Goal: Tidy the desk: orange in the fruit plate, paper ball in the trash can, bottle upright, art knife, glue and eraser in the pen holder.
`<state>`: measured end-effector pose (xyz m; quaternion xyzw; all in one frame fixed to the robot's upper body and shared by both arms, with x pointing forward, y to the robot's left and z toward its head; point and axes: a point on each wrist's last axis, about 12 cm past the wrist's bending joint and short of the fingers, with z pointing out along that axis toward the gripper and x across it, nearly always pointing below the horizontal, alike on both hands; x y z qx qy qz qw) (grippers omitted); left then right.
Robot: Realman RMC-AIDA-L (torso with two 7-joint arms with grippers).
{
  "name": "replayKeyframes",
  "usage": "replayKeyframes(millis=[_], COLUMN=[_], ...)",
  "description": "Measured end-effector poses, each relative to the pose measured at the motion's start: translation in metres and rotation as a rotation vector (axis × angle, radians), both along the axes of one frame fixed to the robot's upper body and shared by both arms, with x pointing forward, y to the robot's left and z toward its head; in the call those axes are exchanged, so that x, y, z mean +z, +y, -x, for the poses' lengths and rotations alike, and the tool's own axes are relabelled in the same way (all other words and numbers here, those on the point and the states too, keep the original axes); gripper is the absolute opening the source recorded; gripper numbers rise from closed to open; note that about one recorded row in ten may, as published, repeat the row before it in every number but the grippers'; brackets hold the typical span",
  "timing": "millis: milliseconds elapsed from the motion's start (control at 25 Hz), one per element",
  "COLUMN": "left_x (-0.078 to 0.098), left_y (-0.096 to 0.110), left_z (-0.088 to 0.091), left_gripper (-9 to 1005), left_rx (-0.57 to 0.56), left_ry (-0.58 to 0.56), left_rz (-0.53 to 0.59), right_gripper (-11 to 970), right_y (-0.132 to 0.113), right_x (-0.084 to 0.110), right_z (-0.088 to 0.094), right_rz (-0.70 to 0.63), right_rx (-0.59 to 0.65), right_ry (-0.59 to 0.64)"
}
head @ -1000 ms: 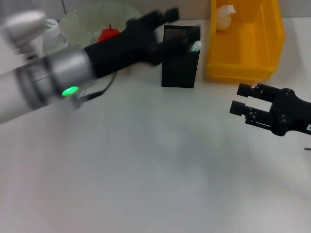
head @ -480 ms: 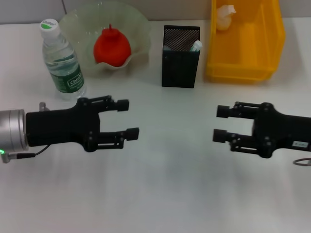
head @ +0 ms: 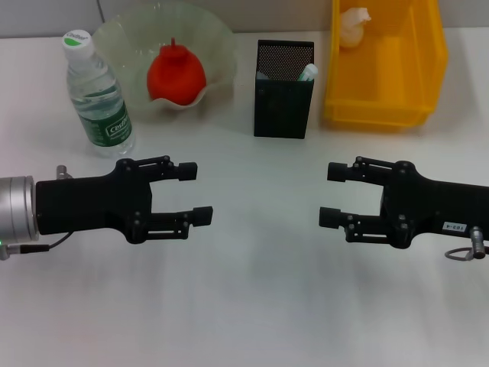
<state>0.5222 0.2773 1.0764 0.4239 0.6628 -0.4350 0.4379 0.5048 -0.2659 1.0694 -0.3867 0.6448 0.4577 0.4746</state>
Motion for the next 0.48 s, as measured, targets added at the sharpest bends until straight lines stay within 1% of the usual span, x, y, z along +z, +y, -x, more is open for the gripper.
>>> replayKeyframes(millis=[120, 480], left_x=[-0.0004, -0.0008], left_y=[0.0006, 0.0009], left_z=[0.0007, 0.0013], left_gripper=[786, 786], left_rx=[0.001, 0.0], left_ry=[0.002, 0.004], left_rz=[0.0, -0.001], right_gripper=[771, 770], right_y=[-0.0004, 0.0001], right_x=[-0.0001, 0.0006], right_z=[0.0001, -0.0004], right_rz=[-0.002, -0.007], right_rx=[-0.005, -0.008], right_ry=[0.0, -0.007])
